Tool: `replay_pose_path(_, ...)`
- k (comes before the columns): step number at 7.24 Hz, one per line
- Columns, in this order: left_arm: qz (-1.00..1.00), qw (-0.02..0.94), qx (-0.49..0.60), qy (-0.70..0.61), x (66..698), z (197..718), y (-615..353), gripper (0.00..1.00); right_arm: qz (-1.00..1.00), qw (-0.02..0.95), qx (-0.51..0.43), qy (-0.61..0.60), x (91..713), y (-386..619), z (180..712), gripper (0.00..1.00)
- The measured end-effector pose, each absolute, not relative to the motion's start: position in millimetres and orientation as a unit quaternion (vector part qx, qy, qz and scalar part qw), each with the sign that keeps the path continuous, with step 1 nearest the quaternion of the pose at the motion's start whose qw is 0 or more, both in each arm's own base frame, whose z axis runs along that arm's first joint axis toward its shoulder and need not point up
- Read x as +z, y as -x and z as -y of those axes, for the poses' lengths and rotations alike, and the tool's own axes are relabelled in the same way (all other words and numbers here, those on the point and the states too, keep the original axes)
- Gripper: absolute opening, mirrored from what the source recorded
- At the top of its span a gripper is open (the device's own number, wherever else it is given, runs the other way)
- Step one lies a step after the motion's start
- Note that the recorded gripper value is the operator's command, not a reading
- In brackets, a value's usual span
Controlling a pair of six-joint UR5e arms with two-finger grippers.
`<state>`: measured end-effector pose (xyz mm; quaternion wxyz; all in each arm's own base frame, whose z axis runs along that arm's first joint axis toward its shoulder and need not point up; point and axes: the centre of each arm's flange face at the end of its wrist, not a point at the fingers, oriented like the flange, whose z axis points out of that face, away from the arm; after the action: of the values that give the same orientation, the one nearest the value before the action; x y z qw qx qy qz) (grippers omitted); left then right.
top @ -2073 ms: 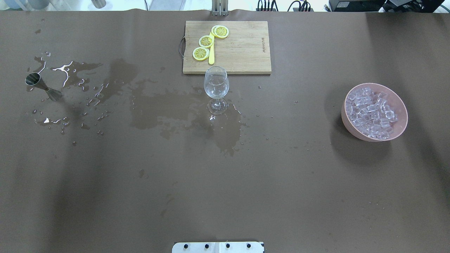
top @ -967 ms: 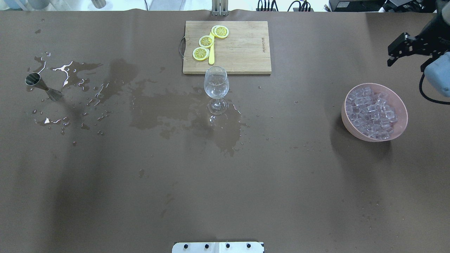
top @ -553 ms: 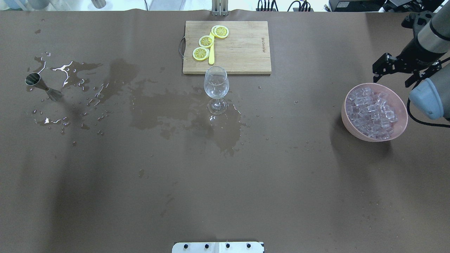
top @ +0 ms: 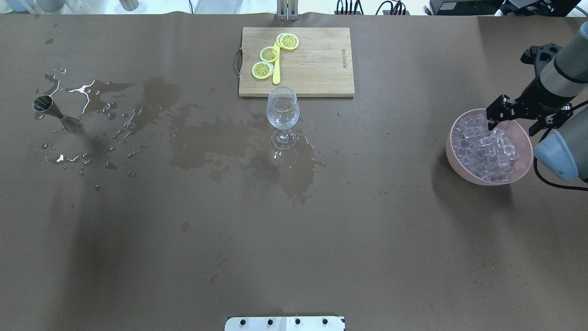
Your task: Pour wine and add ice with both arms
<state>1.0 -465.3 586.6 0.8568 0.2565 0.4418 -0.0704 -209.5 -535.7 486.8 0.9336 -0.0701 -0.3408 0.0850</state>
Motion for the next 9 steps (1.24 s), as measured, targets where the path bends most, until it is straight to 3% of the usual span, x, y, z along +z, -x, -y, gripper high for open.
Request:
replay_pose_path(5, -0.461, 0.824, -0.102, -0.314, 613.2, 476.3, -99.6, 0.98, 0.328, 0.935, 0.093, 0.099, 499.8, 238.2, 520.3, 0.9)
replay_pose_path(9, -0.471, 0.811, -0.107, -0.33, 602.1, 477.0, -161.7, 0.98, 0.316, 0.939, 0.09, 0.105, 511.8, 243.4, 511.6, 0.79)
